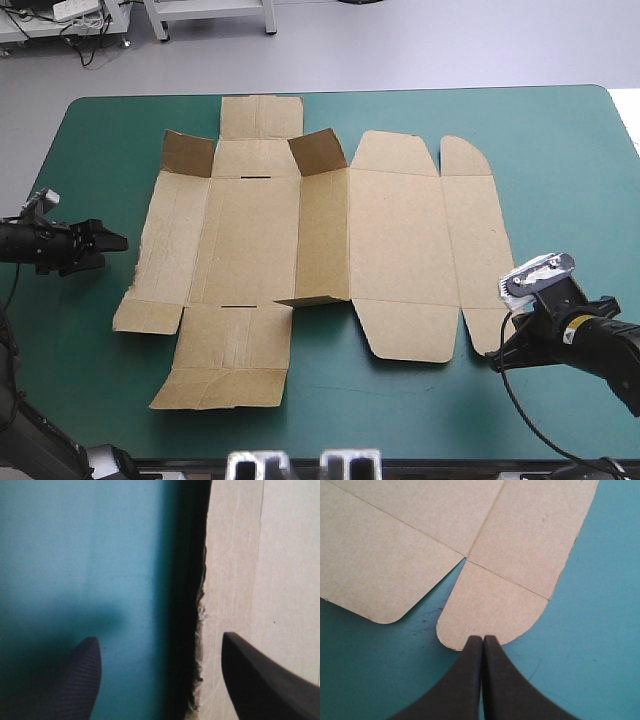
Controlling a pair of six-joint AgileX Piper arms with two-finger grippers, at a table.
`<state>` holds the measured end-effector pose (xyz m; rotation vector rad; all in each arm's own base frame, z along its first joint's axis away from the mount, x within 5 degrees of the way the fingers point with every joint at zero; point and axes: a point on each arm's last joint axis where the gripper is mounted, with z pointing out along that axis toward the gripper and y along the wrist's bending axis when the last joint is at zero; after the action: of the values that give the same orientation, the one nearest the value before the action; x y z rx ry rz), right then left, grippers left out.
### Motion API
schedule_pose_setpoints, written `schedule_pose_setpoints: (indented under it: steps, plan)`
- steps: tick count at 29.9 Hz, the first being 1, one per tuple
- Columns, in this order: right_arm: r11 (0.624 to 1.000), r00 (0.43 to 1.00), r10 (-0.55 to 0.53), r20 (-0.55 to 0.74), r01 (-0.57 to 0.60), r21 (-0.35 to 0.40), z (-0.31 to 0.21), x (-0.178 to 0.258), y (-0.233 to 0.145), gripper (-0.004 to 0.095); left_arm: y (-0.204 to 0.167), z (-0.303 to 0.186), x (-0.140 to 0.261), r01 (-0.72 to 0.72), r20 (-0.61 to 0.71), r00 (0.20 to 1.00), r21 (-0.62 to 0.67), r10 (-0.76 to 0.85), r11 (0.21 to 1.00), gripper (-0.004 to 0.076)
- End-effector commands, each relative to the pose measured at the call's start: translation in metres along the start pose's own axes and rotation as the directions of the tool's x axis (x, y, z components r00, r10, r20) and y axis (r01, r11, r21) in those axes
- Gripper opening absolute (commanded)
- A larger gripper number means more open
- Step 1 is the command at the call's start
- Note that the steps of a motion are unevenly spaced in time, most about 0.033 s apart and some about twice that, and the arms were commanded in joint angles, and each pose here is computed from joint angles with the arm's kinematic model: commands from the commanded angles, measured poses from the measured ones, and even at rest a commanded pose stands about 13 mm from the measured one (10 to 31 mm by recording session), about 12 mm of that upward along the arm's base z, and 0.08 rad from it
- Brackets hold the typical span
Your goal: Fold the box
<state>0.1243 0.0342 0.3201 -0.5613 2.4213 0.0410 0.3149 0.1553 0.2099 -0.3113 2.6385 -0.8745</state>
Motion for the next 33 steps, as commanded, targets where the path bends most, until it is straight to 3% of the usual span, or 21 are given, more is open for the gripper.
schedule_pose_setpoints:
  steps: [1, 7, 16, 18, 26, 33]
  plan:
    - [1.000, 0.997, -0.001, 0.076, 0.000, 0.008, -0.007, -0.010, -0.001, -0.0024, -0.033, -0.001, -0.003, -0.045, -0.043, 0.998, 0.100, 0.050, 0.994, 0.0491]
    - [1.000, 0.997, -0.001, 0.076, 0.000, 0.008, -0.007, -0.010, -0.001, -0.0024, -0.053, 0.038, 0.007, -0.118, -0.270, 0.956, 0.002, 0.114, 0.993, 0.0487]
    - [1.000, 0.997, 0.010, 0.079, -0.010, -0.008, -0.007, -0.010, 0.000, -0.0023, -0.090, 0.079, 0.013, -0.165, -0.357, 0.916, 0.078, 0.182, 0.983, 0.0463]
    - [1.000, 0.997, 0.010, 0.079, -0.010, -0.008, -0.007, -0.010, 0.000, -0.0024, -0.093, 0.083, 0.013, -0.159, -0.365, 0.914, 0.082, 0.177, 0.984, 0.0407]
    - [1.000, 0.997, 0.010, 0.079, -0.010, -0.008, -0.007, -0.010, 0.000, -0.0024, -0.104, 0.085, 0.010, -0.174, -0.309, 0.925, 0.173, 0.221, 0.970, -0.0009]
    - [1.000, 0.997, 0.014, 0.080, -0.013, -0.014, -0.007, -0.010, 0.001, -0.0024, -0.123, 0.079, 0.004, -0.213, -0.178, 0.945, 0.299, 0.273, 0.930, -0.0008]
